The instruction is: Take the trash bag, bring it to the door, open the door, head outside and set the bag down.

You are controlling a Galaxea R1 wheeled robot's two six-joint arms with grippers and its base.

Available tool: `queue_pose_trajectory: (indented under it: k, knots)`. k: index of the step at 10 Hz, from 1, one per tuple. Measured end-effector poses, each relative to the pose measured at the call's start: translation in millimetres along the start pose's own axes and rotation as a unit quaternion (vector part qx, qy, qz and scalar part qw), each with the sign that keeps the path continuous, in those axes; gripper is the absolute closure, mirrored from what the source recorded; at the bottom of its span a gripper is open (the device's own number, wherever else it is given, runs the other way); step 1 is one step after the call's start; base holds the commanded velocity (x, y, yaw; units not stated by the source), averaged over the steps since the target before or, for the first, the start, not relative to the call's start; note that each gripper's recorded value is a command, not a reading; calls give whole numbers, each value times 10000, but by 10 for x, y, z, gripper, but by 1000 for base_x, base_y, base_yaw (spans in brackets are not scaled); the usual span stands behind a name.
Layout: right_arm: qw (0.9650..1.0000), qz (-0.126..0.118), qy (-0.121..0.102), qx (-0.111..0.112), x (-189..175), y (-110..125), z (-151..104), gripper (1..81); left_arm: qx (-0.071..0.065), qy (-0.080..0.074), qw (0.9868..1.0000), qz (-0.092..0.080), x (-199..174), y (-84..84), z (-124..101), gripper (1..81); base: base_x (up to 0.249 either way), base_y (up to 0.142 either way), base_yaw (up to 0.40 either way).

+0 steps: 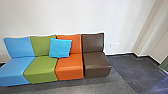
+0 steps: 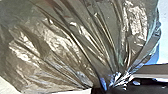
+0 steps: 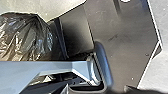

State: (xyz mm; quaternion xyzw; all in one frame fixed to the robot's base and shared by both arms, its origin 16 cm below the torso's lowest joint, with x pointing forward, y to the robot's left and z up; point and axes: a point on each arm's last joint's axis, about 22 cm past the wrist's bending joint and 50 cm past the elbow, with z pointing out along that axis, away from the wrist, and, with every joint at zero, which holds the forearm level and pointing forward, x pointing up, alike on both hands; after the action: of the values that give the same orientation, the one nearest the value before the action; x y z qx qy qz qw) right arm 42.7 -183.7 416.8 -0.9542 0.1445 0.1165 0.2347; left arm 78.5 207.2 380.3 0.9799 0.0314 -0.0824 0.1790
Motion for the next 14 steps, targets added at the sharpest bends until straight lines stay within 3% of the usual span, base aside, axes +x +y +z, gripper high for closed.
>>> queue_pose_trajectory:
  k: [4, 7, 10, 13, 14]
  knots:
    - [9993, -229, 280, 54, -109, -136, -52, 10, 146, 363, 9991, 177, 23, -16, -188, 811, 0, 0, 0]
    - [9977, -394, 559, -12, -99, -167, -56, 10, 105, 548, 9980, 295, -57, 88, -264, 811, 0, 0, 0]
    - [9981, -410, 453, -1, -426, -175, -21, 10, 81, 494, 9983, 289, -265, 146, -265, 811, 0, 0, 0]
    - [9988, -337, 342, -51, -684, -95, -29, 10, 75, 345, 9991, 226, -586, 162, -246, 811, 0, 0, 0]
    - [9990, -311, 300, -80, -777, -63, -19, 10, 111, 381, 9990, 205, -653, 143, -241, 811, 0, 0, 0]
